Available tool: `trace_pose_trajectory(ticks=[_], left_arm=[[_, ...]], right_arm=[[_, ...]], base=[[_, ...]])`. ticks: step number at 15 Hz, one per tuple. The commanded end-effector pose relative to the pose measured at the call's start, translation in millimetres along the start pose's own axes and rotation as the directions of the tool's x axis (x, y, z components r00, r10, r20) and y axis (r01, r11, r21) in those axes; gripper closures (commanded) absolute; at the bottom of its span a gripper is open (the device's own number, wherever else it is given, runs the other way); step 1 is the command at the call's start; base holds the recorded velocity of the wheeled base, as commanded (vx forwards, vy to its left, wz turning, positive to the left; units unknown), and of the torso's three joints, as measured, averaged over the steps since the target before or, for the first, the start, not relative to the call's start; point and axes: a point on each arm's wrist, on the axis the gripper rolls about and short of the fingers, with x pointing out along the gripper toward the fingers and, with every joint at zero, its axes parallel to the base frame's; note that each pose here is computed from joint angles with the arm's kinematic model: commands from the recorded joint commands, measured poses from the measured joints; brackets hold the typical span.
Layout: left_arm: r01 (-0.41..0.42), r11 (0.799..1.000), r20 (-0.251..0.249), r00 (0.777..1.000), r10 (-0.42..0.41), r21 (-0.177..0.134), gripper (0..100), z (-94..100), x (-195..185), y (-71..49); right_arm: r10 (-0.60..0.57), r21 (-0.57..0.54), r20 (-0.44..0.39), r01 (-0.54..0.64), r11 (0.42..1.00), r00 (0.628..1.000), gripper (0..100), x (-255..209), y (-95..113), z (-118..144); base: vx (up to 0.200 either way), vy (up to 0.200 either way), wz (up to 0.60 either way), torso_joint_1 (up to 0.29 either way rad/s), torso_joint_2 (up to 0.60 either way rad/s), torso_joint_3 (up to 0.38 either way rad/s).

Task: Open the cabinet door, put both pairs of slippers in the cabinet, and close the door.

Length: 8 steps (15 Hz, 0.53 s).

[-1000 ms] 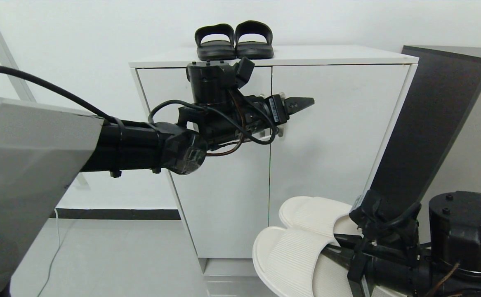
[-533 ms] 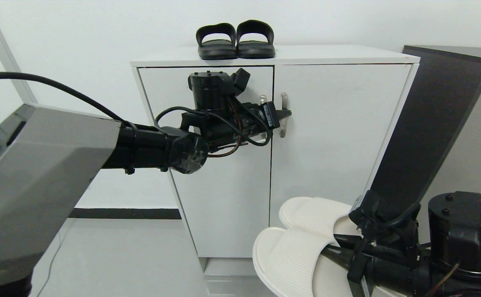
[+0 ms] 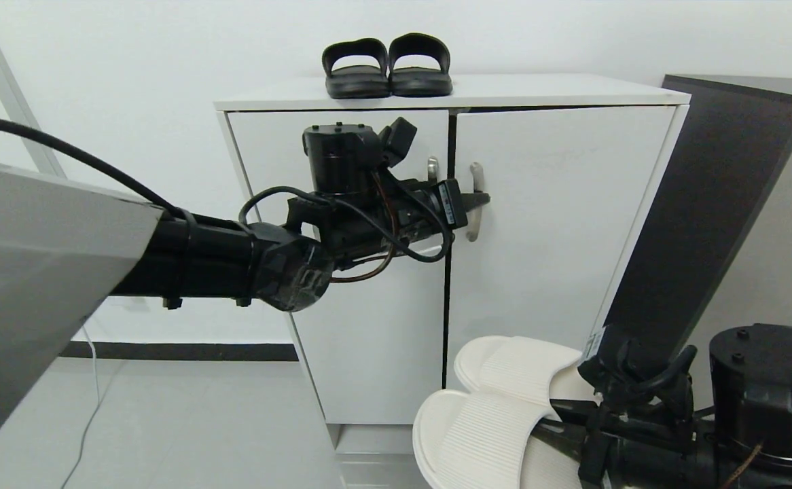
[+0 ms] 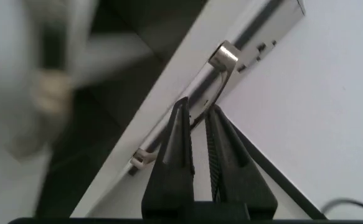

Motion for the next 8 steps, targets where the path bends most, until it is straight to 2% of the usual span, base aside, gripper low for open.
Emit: trace_pose_trajectory(ticks=[1, 5, 8], left_arm=[[0.018, 1.000, 0.009, 1.000, -0.018, 0.009, 100, 6.9, -20.8, -19.8], [-0.015, 1.000, 0.013, 1.000, 0.015, 0.007, 100, 8.2, -52.0, -33.5], [-0.046, 0.999, 0.025, 0.999, 0.046, 0.007, 100, 10.7, -67.3, -34.6]], right_arm=[[0.001, -0.001, 0.001, -0.001, 1.000, 1.000, 100, -1.2, 0.3, -0.3], [0.001, -0.004, -0.002, -0.001, 1.000, 1.000, 100, -5.0, 0.9, -2.5], [0.028, -0.008, 0.003, -0.028, 1.000, 1.000, 100, -6.9, 2.0, -2.6]], base=[[0.000, 0.000, 0.00, 0.000, 0.00, 0.000], [0.000, 0.000, 0.00, 0.000, 0.00, 0.000], [0.000, 0.000, 0.00, 0.000, 0.00, 0.000]])
